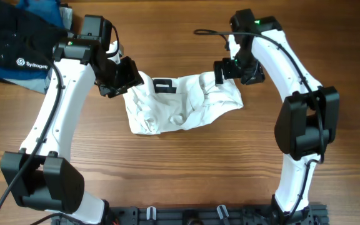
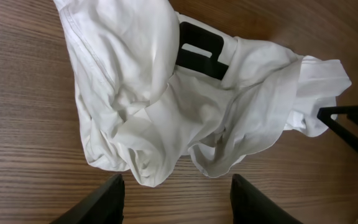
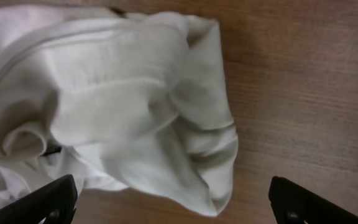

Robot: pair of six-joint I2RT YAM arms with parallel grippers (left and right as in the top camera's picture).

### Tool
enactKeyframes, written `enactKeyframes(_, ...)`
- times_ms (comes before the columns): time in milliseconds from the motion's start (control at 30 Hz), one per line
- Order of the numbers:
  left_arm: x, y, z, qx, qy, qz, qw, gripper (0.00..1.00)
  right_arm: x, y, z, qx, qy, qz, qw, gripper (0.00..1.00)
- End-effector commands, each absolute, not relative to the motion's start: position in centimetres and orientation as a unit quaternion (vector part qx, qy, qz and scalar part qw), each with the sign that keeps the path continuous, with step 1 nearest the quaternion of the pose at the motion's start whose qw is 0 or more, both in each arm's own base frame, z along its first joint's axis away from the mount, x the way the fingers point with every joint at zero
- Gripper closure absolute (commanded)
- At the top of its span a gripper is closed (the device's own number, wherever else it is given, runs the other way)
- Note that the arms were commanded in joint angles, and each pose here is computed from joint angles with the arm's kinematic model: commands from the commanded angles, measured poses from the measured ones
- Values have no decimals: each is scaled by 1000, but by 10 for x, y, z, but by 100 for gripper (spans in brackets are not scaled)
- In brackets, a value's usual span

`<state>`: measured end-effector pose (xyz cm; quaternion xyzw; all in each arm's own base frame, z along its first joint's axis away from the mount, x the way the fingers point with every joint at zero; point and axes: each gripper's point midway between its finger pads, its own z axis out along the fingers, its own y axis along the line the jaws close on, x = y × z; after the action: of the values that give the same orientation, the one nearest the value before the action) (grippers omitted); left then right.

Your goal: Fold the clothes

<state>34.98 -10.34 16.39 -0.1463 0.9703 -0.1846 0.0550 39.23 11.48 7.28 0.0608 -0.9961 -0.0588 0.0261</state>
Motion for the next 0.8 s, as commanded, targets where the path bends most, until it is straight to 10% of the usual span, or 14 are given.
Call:
enactKeyframes(0,349,-104,173,-143,969,-189,67,46,377,133,71,89,-989,-112,48,0)
enactKeyframes(200,348,-104,173,-144,969,-188,64,45,352,137,33,83,-984,-136,83,5)
enactKeyframes(333,348,-104,173,-144,969,-188,64,45,351,140,29,83,-983,-145,83,37)
enactKeyframes(467,347,-104,173,-144,970,-188,62,46,353,139,29,82,-983,-142,79,96)
enactKeyframes(767,342,-103,171,-146,971,-184,52,46,364,95,22,-40,-995,-56,70,96)
